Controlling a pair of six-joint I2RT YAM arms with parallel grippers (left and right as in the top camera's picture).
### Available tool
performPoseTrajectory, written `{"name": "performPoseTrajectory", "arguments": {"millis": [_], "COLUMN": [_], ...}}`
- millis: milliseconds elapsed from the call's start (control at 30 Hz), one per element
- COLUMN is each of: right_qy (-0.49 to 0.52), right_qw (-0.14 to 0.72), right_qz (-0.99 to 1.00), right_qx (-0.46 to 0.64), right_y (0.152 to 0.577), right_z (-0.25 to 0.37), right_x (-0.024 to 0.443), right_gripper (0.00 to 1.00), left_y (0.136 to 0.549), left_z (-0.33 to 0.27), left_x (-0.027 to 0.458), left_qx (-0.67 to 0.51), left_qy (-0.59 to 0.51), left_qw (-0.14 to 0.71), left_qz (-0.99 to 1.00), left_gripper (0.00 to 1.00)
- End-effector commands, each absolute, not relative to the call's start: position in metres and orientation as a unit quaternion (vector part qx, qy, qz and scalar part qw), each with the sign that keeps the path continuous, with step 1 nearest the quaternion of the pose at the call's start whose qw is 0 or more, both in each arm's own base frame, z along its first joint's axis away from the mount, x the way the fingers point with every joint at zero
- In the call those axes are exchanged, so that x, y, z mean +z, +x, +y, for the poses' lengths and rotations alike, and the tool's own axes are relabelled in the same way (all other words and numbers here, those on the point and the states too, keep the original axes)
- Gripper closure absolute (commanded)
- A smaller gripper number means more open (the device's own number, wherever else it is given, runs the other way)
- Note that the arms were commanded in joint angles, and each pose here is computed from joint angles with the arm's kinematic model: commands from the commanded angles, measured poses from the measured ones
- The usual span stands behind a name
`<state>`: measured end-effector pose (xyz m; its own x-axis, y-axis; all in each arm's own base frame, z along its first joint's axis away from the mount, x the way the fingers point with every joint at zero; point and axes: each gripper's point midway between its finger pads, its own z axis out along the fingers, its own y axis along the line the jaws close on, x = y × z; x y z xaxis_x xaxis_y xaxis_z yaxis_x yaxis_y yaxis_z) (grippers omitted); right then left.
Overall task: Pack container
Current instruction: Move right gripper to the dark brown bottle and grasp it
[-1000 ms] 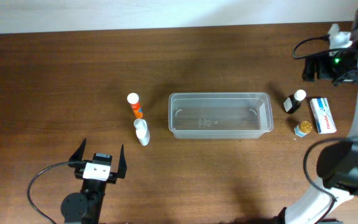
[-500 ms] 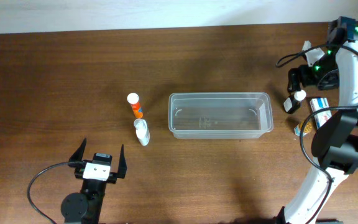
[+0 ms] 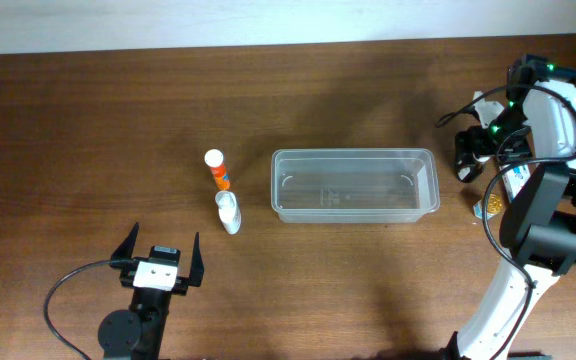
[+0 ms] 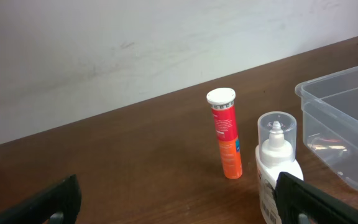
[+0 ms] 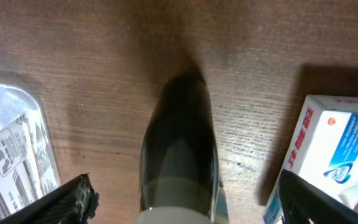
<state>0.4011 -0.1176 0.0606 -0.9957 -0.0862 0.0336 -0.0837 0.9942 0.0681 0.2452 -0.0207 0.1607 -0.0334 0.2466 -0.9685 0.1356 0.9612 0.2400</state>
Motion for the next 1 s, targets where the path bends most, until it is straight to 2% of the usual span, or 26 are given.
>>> {"name": "performPoseTrajectory", "arguments": {"millis": [0, 67, 133, 300, 400, 500, 800, 967], "right_qy": [0.045, 0.045, 0.046, 0.045, 0.045, 0.045, 0.029, 0.024], "right_qw": [0.021, 0.018, 0.014, 0.012, 0.013, 0.013, 0.015, -0.014], "right_qz": [-0.998, -0.998, -0.998, -0.998, -0.998, -0.998, -0.999, -0.997], "right_qx": [-0.03, -0.029, -0.031, -0.036, -0.037, -0.037, -0.037, -0.066], "right_y": [0.402, 0.404, 0.405, 0.406, 0.405, 0.405, 0.405, 0.415], "right_z": [-0.117, -0.117, -0.117, -0.115, -0.115, -0.115, -0.114, -0.104], "right_x": [0.056, 0.056, 0.056, 0.056, 0.056, 0.056, 0.064, 0.103], "right_gripper": [0.18, 0.23, 0.38, 0.57, 0.59, 0.7, 0.74, 0.74], "left_y": [0.245, 0.245, 0.245, 0.245, 0.245, 0.245, 0.245, 0.245], "left_z": [-0.022, -0.022, -0.022, -0.022, -0.022, -0.022, -0.022, -0.022], "left_x": [0.16, 0.16, 0.16, 0.16, 0.16, 0.16, 0.16, 0.16], "left_qx": [0.042, 0.042, 0.042, 0.042, 0.042, 0.042, 0.042, 0.042], "left_qy": [0.14, 0.14, 0.14, 0.14, 0.14, 0.14, 0.14, 0.14], "left_qw": [0.682, 0.682, 0.682, 0.682, 0.682, 0.682, 0.682, 0.682], "left_qz": [0.716, 0.716, 0.716, 0.716, 0.716, 0.716, 0.716, 0.716], "left_gripper": [0.01, 0.01, 0.01, 0.01, 0.01, 0.01, 0.01, 0.0]}}
